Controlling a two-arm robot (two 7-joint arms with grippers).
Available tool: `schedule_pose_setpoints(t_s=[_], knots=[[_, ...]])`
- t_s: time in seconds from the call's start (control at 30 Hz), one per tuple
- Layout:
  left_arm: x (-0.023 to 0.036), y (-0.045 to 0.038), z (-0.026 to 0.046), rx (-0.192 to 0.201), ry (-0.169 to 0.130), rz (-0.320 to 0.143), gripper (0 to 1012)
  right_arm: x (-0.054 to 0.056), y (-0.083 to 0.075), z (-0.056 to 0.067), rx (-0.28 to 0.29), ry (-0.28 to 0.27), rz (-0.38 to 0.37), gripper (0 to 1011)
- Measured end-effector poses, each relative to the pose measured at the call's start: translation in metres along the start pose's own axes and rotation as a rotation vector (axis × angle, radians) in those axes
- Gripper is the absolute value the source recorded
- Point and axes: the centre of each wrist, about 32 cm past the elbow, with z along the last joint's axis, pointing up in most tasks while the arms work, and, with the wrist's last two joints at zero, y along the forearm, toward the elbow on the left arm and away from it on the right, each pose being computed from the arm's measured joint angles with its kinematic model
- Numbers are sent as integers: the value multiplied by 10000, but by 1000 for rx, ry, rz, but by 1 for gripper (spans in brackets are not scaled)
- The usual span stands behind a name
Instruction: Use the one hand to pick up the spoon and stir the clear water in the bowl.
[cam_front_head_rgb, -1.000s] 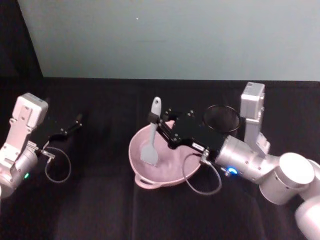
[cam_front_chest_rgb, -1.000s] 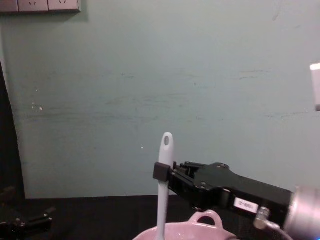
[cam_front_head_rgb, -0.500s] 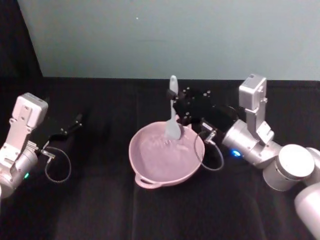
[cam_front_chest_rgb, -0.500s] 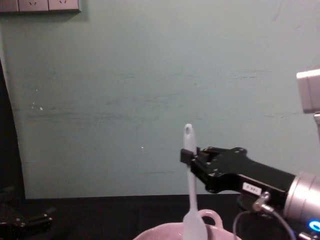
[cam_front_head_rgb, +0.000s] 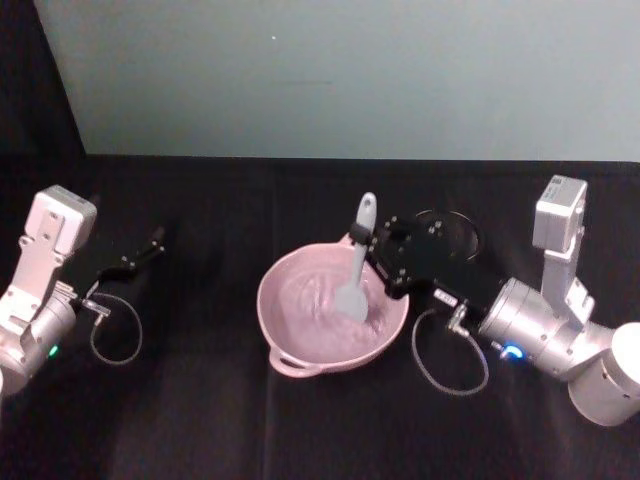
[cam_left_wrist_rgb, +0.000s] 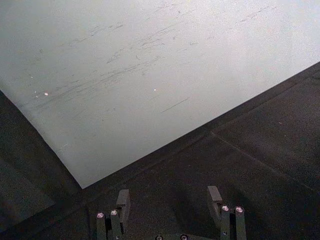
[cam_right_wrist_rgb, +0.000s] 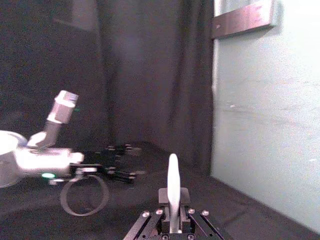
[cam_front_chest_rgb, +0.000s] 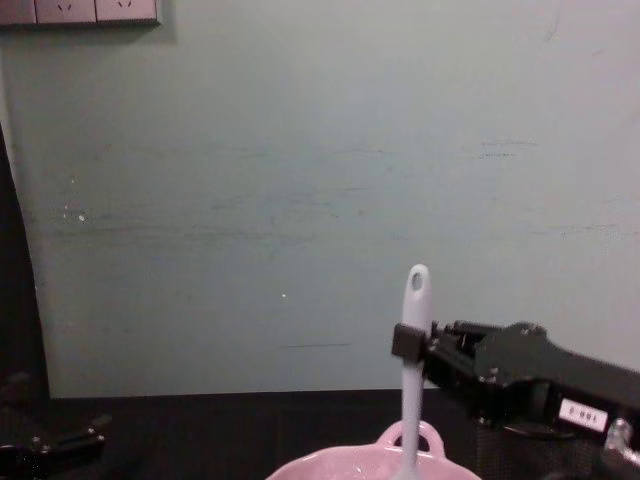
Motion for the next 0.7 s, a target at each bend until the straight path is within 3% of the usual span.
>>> schedule_pose_setpoints(t_s=[0.2,0.33,0.57,0.7], knots=[[0,0,0,0,0,0,1011,-136,154,-83,21,69,51,111],[-1,0,0,0,0,0,1011,-150,267,-124,36,72,56,112],[0,0,0,0,0,0,1011,-86,500,-231,39,19,26,112],[0,0,0,0,0,0,1011,-3,587,-316,39,-20,-44,111]])
